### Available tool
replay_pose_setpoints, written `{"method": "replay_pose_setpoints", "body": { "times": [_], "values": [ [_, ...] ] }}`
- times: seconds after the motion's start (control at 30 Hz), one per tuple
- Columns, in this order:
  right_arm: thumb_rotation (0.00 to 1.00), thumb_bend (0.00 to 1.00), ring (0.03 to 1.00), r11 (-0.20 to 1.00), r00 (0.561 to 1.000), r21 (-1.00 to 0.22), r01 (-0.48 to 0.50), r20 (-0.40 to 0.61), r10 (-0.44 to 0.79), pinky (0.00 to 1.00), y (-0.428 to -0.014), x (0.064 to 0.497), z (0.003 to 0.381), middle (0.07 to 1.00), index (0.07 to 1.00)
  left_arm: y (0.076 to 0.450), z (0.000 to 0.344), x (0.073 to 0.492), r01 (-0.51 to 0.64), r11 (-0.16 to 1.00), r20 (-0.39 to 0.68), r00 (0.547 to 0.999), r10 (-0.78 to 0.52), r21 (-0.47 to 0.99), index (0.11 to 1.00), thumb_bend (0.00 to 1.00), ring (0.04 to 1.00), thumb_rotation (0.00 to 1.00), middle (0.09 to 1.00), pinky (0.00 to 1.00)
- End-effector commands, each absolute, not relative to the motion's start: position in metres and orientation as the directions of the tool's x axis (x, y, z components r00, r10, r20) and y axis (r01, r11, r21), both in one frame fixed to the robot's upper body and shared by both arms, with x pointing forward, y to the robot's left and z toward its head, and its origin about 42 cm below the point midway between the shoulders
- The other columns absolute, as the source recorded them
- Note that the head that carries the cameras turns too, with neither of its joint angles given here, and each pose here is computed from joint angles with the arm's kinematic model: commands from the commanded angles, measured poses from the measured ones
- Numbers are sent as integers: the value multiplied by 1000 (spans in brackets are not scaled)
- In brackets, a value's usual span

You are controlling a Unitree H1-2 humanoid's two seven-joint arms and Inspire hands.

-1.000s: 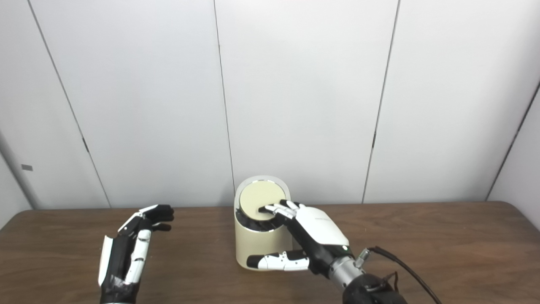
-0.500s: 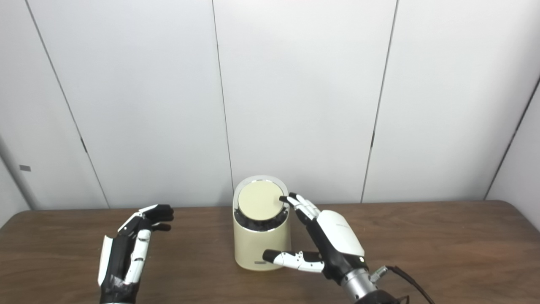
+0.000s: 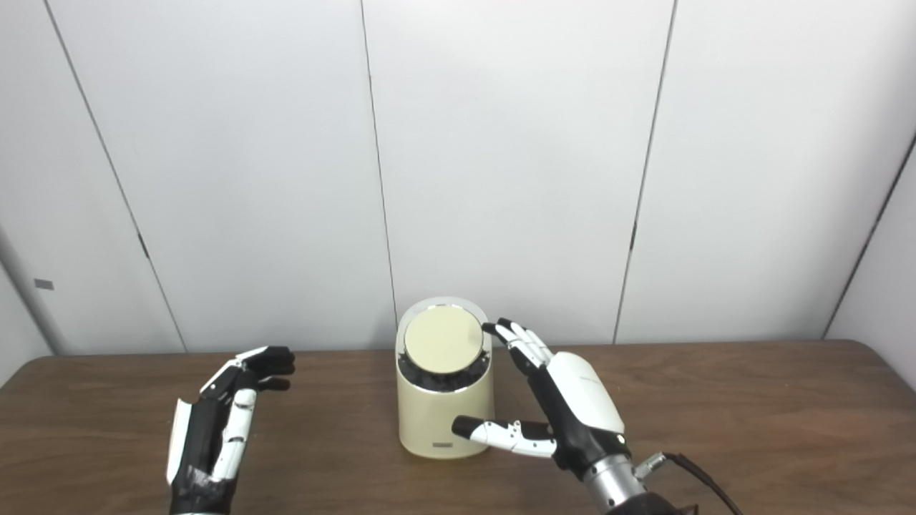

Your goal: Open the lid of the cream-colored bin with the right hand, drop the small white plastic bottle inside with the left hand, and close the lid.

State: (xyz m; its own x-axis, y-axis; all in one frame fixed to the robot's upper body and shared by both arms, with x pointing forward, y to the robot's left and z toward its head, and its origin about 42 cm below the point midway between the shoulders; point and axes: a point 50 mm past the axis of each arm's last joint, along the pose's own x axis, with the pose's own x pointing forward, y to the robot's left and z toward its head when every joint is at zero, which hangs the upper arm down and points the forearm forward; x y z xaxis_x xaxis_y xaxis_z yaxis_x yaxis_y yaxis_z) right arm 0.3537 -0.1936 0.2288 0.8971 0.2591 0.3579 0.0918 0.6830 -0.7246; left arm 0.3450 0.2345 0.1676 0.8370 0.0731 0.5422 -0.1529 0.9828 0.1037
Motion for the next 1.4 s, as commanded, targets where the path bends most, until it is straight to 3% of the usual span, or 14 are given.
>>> {"method": "replay_pose_setpoints", "body": {
  "times": [0.0,0.1,0.17,0.27,0.33,0.4,0.63,0.77,1.0,1.37],
  "values": [
    [795,591,922,732,855,-661,166,466,228,831,-199,355,241,925,902,235,185,352,-159,981,602,796,62,109,683,347,679,832,694,618],
    [655,369,863,777,839,-592,214,519,165,735,-209,353,233,879,848,236,184,352,-169,979,601,796,65,117,684,339,680,812,695,626],
    [498,259,823,795,828,-555,244,547,127,677,-215,353,227,845,810,238,184,352,-175,977,599,798,68,122,683,328,680,766,695,629],
    [465,210,790,818,829,-503,281,556,56,642,-225,352,217,817,779,239,184,352,-180,976,596,799,74,120,682,304,680,650,696,631],
    [457,213,760,831,825,-466,304,565,16,613,-231,351,209,801,762,240,183,352,-181,976,593,802,76,121,684,290,681,580,698,628],
    [381,219,723,841,817,-436,322,577,-14,583,-236,351,203,773,742,242,183,352,-175,978,589,805,77,111,688,275,684,478,702,622],
    [273,249,672,858,801,-384,339,596,-50,523,-247,346,190,711,688,247,180,353,-160,982,573,816,75,100,694,266,692,396,709,619],
    [237,270,683,868,791,-361,341,609,-58,541,-247,346,188,710,672,247,179,354,-153,983,570,819,66,106,694,257,695,358,710,620],
    [219,284,692,871,803,-365,329,594,-55,549,-248,343,183,718,649,247,177,354,-148,984,568,820,66,99,691,246,694,315,711,618],
    [200,284,692,878,796,-355,321,603,-47,558,-245,341,182,709,643,247,178,353,-142,985,565,822,63,97,693,252,691,362,712,604]
  ]
}}
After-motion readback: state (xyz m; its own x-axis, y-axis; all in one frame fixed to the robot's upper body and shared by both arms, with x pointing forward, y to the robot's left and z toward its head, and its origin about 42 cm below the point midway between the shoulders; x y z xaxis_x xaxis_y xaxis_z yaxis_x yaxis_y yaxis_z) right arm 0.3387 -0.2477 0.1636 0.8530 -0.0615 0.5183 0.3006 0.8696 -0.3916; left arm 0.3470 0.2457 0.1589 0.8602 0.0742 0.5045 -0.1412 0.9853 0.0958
